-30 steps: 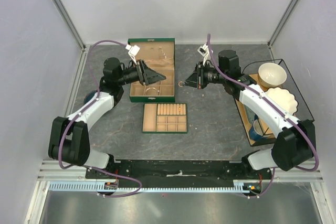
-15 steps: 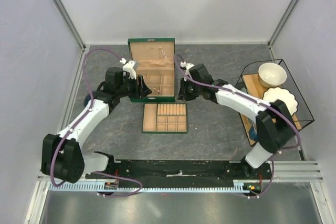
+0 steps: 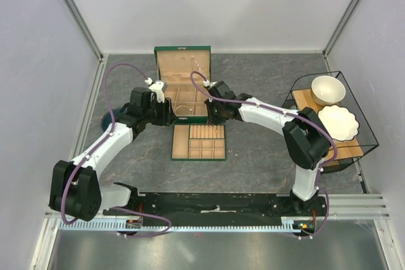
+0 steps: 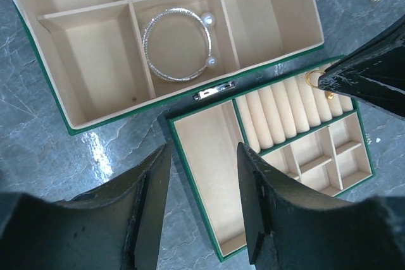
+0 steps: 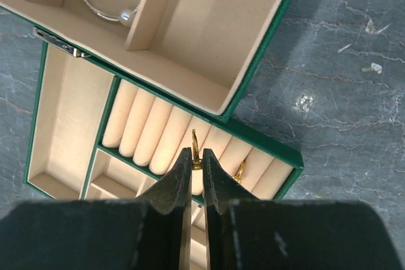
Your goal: Organize the mixed jewelry
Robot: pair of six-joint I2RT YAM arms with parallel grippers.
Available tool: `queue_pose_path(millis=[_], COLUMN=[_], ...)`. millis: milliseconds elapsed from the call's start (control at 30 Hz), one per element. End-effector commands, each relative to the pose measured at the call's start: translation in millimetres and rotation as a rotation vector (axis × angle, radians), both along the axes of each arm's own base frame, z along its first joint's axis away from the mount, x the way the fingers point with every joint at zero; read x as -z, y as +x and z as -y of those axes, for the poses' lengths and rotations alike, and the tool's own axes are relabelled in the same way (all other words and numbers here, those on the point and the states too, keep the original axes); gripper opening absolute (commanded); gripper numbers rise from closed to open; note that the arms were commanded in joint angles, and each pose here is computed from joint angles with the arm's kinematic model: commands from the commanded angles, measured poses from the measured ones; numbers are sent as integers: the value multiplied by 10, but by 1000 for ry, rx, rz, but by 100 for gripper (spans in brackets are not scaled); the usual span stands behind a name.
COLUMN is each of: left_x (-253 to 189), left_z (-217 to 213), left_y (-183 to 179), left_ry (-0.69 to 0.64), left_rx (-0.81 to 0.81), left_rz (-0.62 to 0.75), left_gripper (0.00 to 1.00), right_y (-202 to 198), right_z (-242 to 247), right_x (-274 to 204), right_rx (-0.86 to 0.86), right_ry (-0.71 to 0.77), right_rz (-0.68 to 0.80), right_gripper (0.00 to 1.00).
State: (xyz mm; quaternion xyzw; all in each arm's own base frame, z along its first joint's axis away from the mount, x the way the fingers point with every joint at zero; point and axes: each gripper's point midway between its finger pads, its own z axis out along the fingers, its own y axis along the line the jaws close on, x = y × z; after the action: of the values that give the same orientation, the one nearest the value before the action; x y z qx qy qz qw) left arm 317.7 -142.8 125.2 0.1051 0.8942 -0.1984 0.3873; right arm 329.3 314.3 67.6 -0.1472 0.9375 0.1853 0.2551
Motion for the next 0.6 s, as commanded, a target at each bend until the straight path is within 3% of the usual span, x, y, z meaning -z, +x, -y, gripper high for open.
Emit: queue_pose_path(millis=[0, 567], left_x=[74, 399], left_z=[-47, 15], left_y=[87, 44], left_ry=[50, 129], left_rx=[-17, -68], left_rz=[34, 11], left_gripper=[53, 49], right_y=[47, -102], right_z=[-153, -231], right_x=[-159, 8], right_rx=[18, 71], right_ry=[12, -10], right_rz=[30, -35], right_gripper=[0, 0])
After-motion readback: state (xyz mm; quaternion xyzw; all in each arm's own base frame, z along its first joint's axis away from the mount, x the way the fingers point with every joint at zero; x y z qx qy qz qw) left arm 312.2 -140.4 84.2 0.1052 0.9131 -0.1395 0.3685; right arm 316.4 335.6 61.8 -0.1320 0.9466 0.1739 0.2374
